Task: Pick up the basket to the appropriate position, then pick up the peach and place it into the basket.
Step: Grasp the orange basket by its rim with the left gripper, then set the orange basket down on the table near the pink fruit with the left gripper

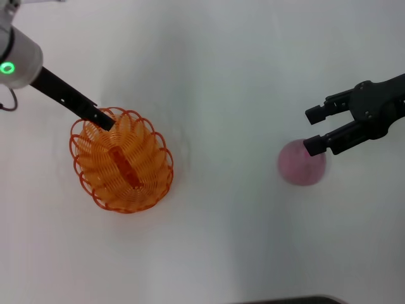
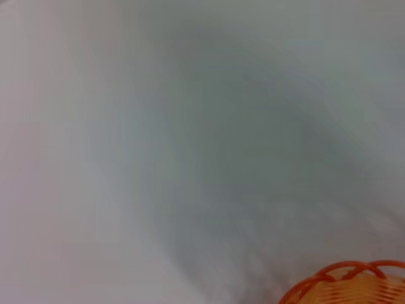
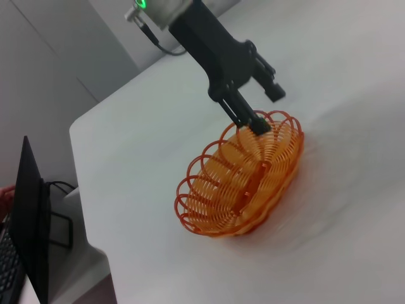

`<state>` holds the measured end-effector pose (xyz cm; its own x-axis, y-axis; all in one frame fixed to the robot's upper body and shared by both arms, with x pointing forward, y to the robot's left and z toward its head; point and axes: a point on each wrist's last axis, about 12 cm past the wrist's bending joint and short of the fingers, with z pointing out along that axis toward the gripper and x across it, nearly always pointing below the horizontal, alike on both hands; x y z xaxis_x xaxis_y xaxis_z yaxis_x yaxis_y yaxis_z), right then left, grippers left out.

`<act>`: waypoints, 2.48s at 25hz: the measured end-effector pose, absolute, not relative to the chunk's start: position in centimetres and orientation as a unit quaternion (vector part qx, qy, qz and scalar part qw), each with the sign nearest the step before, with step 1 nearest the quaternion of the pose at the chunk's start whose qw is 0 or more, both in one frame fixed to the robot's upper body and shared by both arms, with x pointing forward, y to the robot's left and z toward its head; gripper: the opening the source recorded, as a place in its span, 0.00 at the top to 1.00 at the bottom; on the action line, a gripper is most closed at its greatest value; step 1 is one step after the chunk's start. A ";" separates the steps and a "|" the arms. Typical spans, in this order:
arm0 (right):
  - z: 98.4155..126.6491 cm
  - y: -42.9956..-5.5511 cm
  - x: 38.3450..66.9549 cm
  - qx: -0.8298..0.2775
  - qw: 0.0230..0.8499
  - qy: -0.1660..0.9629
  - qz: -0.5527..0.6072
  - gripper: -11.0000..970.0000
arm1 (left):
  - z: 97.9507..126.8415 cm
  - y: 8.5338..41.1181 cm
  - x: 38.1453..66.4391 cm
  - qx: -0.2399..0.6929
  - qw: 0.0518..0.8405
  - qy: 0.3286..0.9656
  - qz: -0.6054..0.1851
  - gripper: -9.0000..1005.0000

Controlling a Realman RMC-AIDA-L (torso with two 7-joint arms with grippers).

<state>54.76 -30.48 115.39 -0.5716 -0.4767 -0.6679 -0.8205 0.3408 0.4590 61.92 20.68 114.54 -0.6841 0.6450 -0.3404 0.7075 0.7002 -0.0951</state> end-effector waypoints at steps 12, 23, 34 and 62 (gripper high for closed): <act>115.4 -30.3 54.8 -0.411 0.216 0.789 0.401 0.05 | 112.8 19.7 61.7 0.383 0.132 0.909 -0.095 0.53; 115.3 -30.3 54.9 -0.411 0.218 0.790 0.400 0.05 | 113.1 19.7 61.8 0.379 0.134 0.911 -0.098 0.81; 115.4 -30.3 54.9 -0.412 0.218 0.790 0.399 0.05 | 115.5 24.6 61.9 0.193 0.156 0.941 -0.229 0.91; 115.4 -30.0 55.0 -0.413 0.218 0.787 0.402 0.05 | 106.5 31.9 51.9 -0.158 0.221 0.862 -0.428 0.75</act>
